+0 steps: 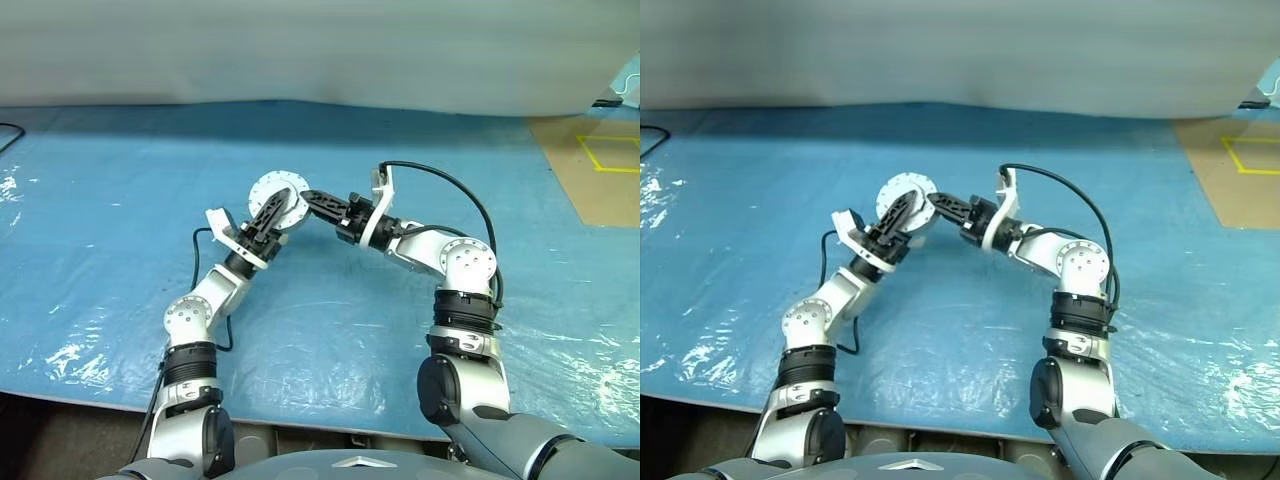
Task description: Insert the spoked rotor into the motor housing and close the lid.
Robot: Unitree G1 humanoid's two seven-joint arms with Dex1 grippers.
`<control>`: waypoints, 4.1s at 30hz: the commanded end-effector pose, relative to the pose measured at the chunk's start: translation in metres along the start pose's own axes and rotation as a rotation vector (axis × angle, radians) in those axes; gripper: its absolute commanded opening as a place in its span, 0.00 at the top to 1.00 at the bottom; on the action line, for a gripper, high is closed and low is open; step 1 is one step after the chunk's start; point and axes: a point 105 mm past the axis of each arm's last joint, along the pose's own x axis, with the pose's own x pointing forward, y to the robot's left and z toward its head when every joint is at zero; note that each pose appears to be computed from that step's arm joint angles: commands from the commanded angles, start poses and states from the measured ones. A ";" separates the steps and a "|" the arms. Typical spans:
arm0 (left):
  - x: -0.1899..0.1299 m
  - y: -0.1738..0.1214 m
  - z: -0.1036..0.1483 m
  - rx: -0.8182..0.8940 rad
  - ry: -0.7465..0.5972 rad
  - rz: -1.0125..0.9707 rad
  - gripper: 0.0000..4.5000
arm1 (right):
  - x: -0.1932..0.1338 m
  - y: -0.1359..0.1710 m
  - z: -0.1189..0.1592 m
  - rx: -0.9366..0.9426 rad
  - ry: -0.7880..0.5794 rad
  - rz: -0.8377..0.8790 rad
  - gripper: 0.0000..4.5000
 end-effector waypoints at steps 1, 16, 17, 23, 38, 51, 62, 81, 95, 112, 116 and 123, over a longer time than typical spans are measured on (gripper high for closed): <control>0.012 -0.017 0.006 0.061 -0.020 -0.045 0.46 | 0.004 0.025 0.006 -0.043 -0.009 0.098 0.76; 0.032 -0.032 0.019 0.086 -0.087 -0.055 0.46 | 0.005 0.021 0.005 -0.108 -0.011 0.059 0.76; 0.034 -0.035 0.020 0.084 -0.094 -0.067 0.46 | 0.005 0.021 0.006 -0.110 -0.015 0.059 0.68; 0.045 -0.031 0.032 0.138 -0.131 -0.022 0.46 | 0.007 0.020 0.004 -0.094 -0.004 0.057 0.24; 0.005 0.013 0.170 0.496 -0.481 0.388 0.46 | -0.018 0.000 0.022 -0.199 -0.089 -0.072 0.24; 0.005 0.052 0.155 0.510 -0.343 0.585 0.46 | -0.019 -0.014 0.015 -0.238 -0.079 -0.156 0.24; -0.056 0.051 0.203 0.679 -0.408 0.861 0.03 | -0.015 -0.023 0.007 -0.237 -0.072 -0.183 0.24; 0.007 -0.098 0.178 1.076 -0.114 0.142 0.03 | -0.042 0.005 0.049 -0.612 -0.284 -0.176 0.24; 0.023 -0.041 0.011 1.034 0.489 -0.061 0.03 | -0.082 -0.020 0.060 -1.122 -0.174 -0.510 0.24; 0.037 -0.024 0.017 1.087 0.428 -0.029 0.03 | -0.085 -0.027 0.063 -1.150 -0.251 -0.608 0.24; 0.029 -0.019 0.014 1.099 0.455 -0.018 0.03 | -0.084 -0.030 0.057 -1.163 -0.238 -0.615 0.24; 0.036 -0.020 0.023 1.062 0.411 0.012 0.03 | -0.069 -0.036 0.057 -1.191 -0.230 -0.609 0.24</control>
